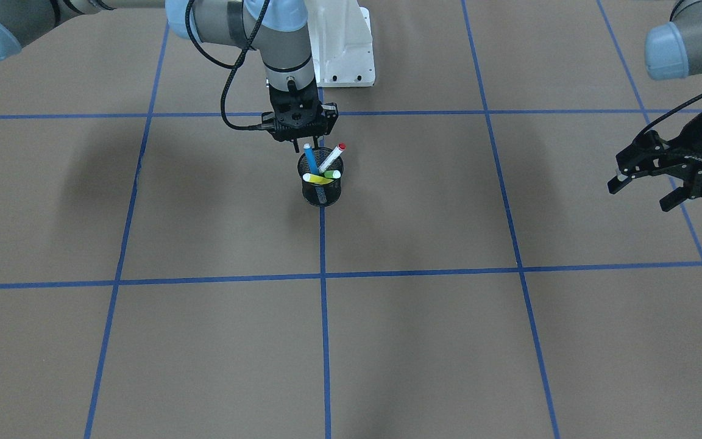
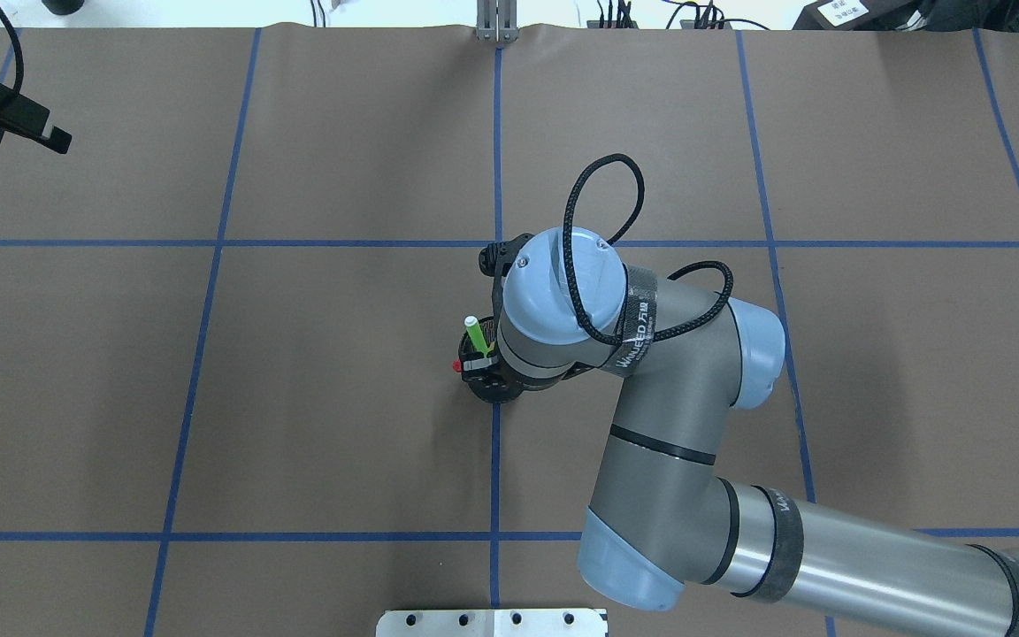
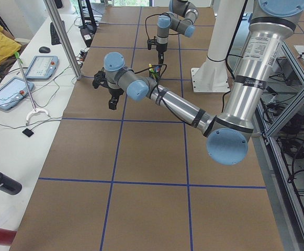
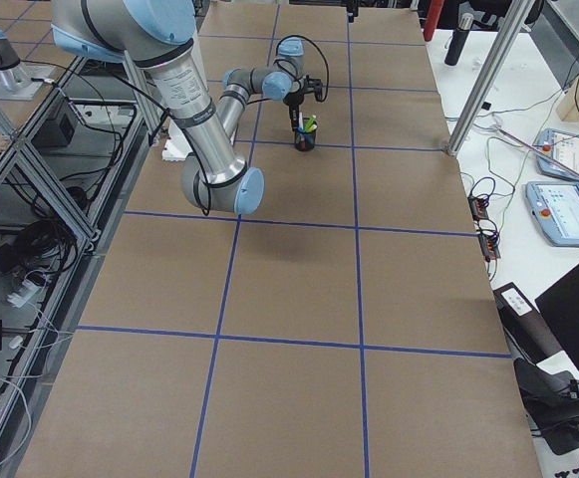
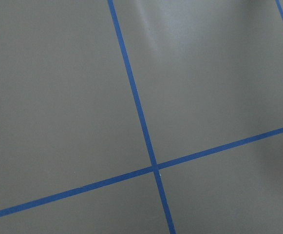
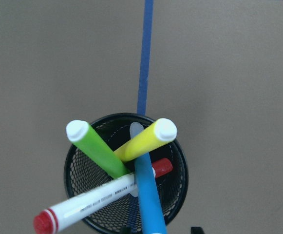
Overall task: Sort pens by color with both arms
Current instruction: 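Lower the right gripper and close it on the blue marker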
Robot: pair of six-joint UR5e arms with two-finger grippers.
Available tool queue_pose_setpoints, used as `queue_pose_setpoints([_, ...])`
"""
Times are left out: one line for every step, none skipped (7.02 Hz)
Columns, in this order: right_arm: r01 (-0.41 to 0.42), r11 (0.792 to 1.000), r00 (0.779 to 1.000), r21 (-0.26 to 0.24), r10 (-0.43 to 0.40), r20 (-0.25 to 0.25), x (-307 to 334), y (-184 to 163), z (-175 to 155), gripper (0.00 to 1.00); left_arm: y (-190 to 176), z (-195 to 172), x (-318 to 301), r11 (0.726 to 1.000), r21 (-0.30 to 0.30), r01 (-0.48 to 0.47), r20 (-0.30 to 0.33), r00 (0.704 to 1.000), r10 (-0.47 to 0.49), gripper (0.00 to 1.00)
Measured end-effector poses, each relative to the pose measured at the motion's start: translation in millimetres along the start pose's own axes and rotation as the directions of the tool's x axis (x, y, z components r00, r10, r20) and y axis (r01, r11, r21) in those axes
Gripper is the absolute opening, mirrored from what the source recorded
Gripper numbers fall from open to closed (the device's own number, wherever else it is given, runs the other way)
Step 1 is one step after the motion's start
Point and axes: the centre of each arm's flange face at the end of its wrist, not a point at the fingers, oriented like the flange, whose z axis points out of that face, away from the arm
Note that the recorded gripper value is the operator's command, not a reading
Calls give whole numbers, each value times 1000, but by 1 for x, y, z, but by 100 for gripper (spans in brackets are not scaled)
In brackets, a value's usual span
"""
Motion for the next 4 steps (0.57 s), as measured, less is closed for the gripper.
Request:
queue_pose_setpoints([15,1000,1000,0,-15,0,0,0,0,39,0,0,0,1000,0,0,0,1000,0,100])
queue_pose_setpoints([27,1000,1000,1,-27,0,0,0,0,39,0,0,0,1000,0,0,0,1000,0,100])
queue_pose_setpoints([39,999,999,2,-39,-2,0,-1,0,39,0,0,0,1000,0,0,0,1000,0,100])
queue_pose_setpoints([46,999,999,6,-46,-4,1,-1,1,39,0,0,0,1000,0,0,0,1000,0,100])
